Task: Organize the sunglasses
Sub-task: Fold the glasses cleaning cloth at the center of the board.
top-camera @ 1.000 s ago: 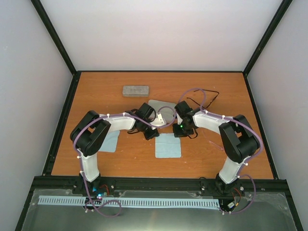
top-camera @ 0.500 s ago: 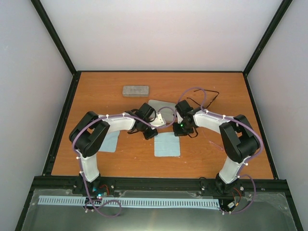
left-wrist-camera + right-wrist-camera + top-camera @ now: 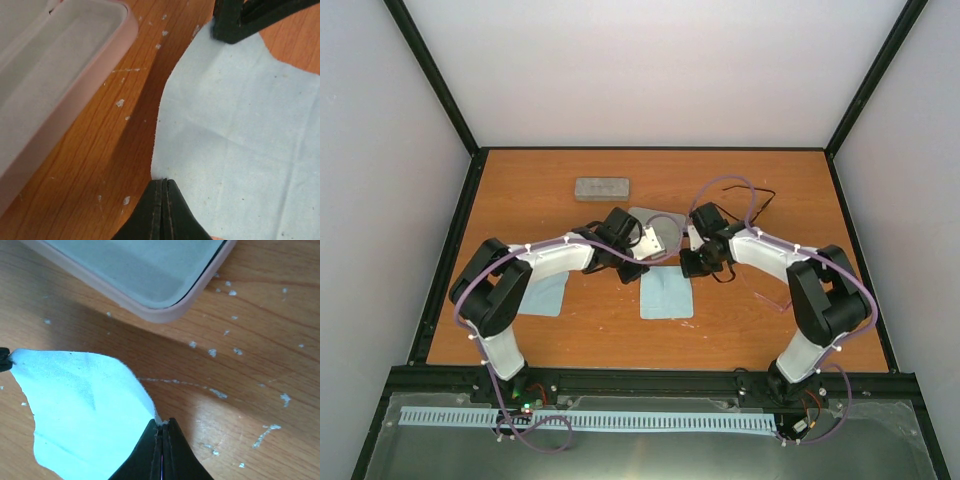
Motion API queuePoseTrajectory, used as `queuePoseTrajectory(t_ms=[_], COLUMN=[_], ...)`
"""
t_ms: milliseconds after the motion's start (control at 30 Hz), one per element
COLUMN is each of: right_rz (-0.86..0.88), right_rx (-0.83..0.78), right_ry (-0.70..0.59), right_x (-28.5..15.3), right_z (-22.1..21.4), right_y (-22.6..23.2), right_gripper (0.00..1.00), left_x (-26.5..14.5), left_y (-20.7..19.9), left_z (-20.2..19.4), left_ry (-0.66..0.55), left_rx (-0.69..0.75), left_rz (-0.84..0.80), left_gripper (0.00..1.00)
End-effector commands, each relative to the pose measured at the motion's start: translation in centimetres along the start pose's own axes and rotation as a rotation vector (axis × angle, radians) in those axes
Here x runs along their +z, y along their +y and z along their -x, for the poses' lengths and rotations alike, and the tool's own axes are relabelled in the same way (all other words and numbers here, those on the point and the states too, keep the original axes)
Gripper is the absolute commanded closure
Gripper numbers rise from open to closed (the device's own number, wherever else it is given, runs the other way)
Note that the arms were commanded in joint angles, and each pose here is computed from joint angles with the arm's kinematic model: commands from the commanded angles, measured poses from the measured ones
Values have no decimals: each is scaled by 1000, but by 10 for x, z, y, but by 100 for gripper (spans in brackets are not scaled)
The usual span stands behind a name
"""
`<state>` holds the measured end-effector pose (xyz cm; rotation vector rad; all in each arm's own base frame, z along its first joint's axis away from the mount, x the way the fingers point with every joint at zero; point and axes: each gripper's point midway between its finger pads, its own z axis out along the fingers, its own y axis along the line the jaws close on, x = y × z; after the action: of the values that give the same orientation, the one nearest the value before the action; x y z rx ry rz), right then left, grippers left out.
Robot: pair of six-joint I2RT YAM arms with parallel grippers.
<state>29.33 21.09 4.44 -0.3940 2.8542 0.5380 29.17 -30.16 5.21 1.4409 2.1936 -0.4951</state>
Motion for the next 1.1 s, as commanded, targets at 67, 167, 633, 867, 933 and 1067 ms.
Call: queuePoseTrajectory(t_ms=[67,167,633,867,933,1067], right_rz=[65,70,111,134,141,172], right_rx=[-47,-51,-53,-47,-47,-46], right_ry=[-10,8,46,88,97,120], right_x=[-10,-10,-10,-4,-3,0], right_z=[-9,-16,-44,-64,-69,-78], right_y=[10,10,13,14,15,19], right_gripper=[97,97,97,97,97,95], left_x=[-12,-14,-15,-14,-13,-10], left_y=[-14,-20,-59,-72,-73,-73], left_z=[3,-3,-13,-25,-29,-39], left_ry=[-16,-10,16,46,53,73], left_rx=[13,24,72,91,101,115], left_rz=[-32,-42,-109,-130,-129,-124], left_gripper=[100,100,100,100,100,100])
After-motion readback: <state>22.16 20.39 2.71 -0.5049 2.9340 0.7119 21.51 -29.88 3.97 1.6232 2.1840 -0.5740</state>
